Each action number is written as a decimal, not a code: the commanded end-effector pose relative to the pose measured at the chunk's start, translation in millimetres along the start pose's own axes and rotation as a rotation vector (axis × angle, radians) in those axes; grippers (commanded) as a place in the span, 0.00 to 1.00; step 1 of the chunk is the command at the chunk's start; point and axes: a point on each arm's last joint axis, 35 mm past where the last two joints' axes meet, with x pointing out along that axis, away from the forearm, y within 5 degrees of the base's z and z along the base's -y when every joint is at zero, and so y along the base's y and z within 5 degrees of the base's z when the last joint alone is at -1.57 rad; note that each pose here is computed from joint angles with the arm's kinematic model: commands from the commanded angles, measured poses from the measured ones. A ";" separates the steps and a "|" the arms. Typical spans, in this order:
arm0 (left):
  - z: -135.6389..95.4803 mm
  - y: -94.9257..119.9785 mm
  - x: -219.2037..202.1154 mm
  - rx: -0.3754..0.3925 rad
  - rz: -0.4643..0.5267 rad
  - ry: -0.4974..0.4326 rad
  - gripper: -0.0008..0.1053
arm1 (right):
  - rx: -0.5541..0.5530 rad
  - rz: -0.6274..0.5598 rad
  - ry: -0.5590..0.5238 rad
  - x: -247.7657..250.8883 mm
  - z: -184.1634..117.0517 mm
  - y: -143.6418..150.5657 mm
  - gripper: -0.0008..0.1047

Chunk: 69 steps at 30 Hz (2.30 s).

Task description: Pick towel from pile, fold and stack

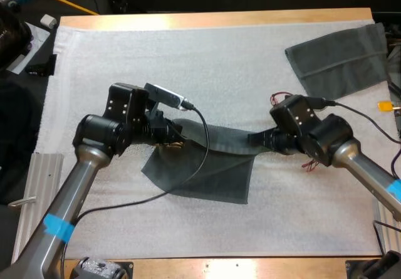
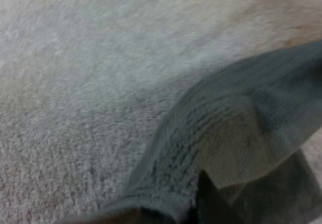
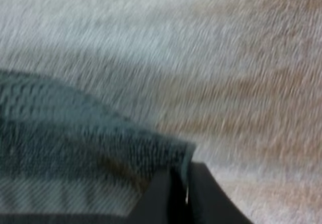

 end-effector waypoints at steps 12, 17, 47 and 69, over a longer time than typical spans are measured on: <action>28.1 41.6 70.1 -0.056 0.019 -0.013 0.01 | 0.137 -0.041 0.030 58.2 20.6 -31.1 0.01; 32.4 53.2 84.7 -0.065 0.029 -0.027 0.01 | 0.157 -0.043 -0.002 72.7 27.3 -34.1 0.01; 56.0 45.0 56.3 -0.017 0.045 -0.109 0.54 | 0.135 0.004 -0.214 50.2 48.8 -35.9 0.57; -3.3 -2.0 -65.4 -0.006 0.059 -0.092 0.54 | -0.177 0.081 -0.176 -49.5 -5.8 16.1 0.10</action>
